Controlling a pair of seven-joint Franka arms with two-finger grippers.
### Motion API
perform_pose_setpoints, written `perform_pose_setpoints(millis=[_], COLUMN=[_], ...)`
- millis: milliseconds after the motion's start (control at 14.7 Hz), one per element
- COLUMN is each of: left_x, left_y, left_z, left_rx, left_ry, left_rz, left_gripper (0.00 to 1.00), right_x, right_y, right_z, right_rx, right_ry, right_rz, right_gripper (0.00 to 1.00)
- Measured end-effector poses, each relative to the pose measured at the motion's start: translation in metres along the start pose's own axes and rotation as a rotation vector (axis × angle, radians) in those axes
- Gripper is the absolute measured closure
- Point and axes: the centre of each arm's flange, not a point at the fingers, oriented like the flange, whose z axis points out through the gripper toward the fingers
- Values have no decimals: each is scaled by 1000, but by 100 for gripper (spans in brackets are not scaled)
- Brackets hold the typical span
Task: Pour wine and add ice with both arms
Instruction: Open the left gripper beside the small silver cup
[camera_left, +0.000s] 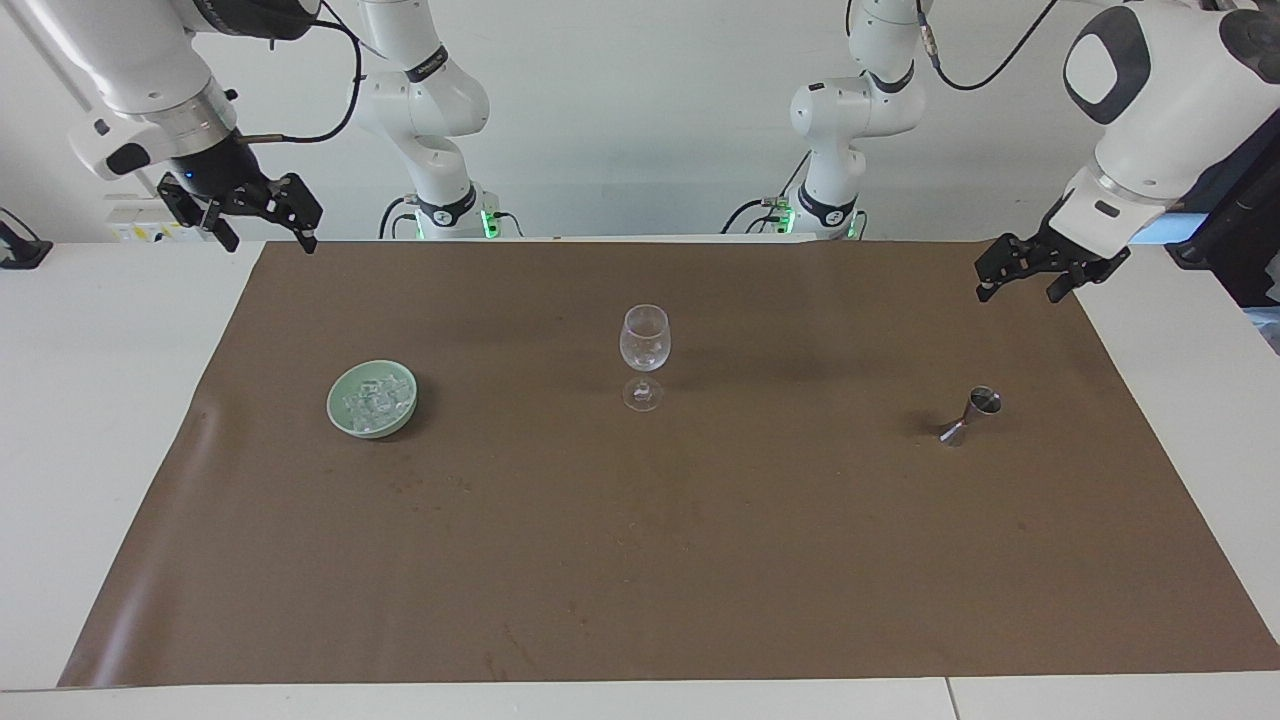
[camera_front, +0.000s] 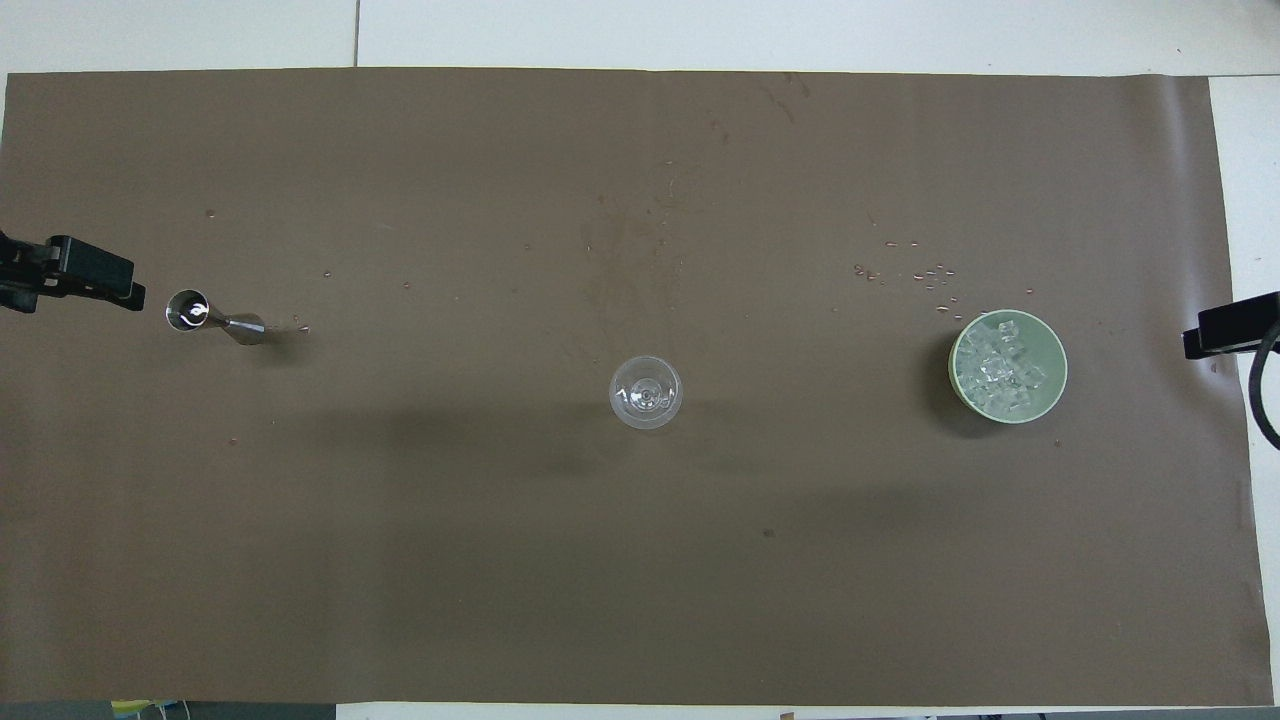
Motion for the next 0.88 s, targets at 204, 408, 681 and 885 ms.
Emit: perform_pose_setpoints(millis=[204,408,681,885], left_x=[28,38,51,62], left_y=[-29,-58,-89,-111], left_z=[25,47,81,104], left_rx=[-67,-126,-200,-265], left_ry=[-44,-96,-179,-240], left_rz=[-220,-450,-786,-1068], left_gripper=[0,0,0,0], right_x=[0,0,0,0], right_y=[0,0,0,0], right_z=[0,0,0,0], right_rx=[0,0,0,0], right_ry=[0,0,0,0], right_rz=[0,0,0,0], right_gripper=[0,0,0,0])
